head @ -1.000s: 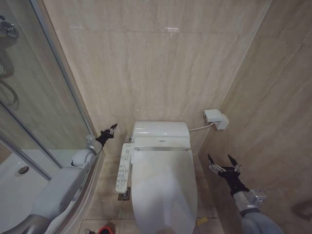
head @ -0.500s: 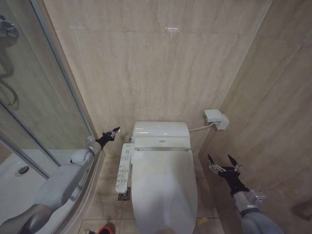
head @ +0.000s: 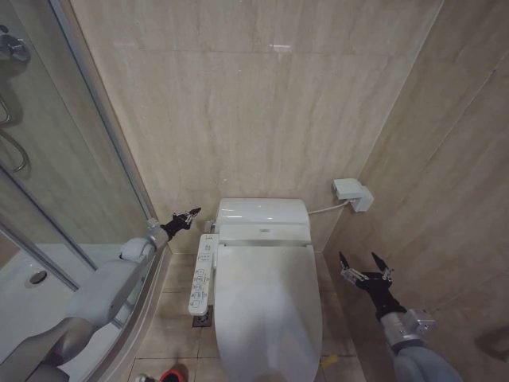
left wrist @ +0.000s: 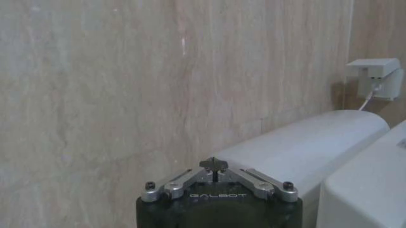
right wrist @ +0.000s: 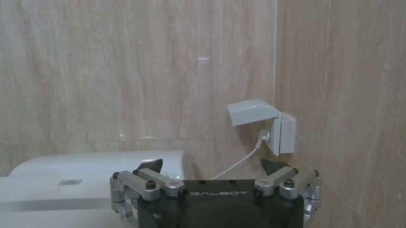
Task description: Open the toilet lid, clean the toilet bowl with a toilet brush, close the toilet lid, and flush.
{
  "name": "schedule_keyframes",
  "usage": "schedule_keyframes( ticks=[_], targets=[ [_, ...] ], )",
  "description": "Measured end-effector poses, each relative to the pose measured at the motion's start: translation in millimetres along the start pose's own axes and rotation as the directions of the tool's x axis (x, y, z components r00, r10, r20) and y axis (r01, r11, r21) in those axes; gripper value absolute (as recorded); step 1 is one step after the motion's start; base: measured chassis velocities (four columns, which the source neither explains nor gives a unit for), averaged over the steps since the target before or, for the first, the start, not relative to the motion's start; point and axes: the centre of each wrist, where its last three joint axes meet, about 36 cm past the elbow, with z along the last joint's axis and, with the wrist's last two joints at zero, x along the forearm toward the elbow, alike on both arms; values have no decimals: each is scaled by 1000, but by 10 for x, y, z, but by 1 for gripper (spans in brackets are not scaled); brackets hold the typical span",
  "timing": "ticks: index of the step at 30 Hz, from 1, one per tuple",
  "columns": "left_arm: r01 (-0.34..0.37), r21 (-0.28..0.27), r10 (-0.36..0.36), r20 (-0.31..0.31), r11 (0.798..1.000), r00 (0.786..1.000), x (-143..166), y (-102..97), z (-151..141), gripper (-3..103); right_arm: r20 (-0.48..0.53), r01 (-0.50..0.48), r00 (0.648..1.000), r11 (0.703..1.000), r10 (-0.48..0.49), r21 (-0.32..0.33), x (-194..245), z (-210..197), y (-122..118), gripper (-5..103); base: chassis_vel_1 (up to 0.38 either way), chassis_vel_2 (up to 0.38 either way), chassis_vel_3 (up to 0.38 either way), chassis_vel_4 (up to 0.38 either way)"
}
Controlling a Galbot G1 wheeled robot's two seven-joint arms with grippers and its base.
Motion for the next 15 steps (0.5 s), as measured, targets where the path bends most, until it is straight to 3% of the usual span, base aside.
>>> schedule_keyframes(
  ticks=[15],
  targets=[
    [-66, -28, 65, -41, 997, 997, -115, -13, 84, 0, 0, 0, 1000, 1000, 0, 0, 0, 0, 0, 100, 0, 0, 0, 0]
  ],
)
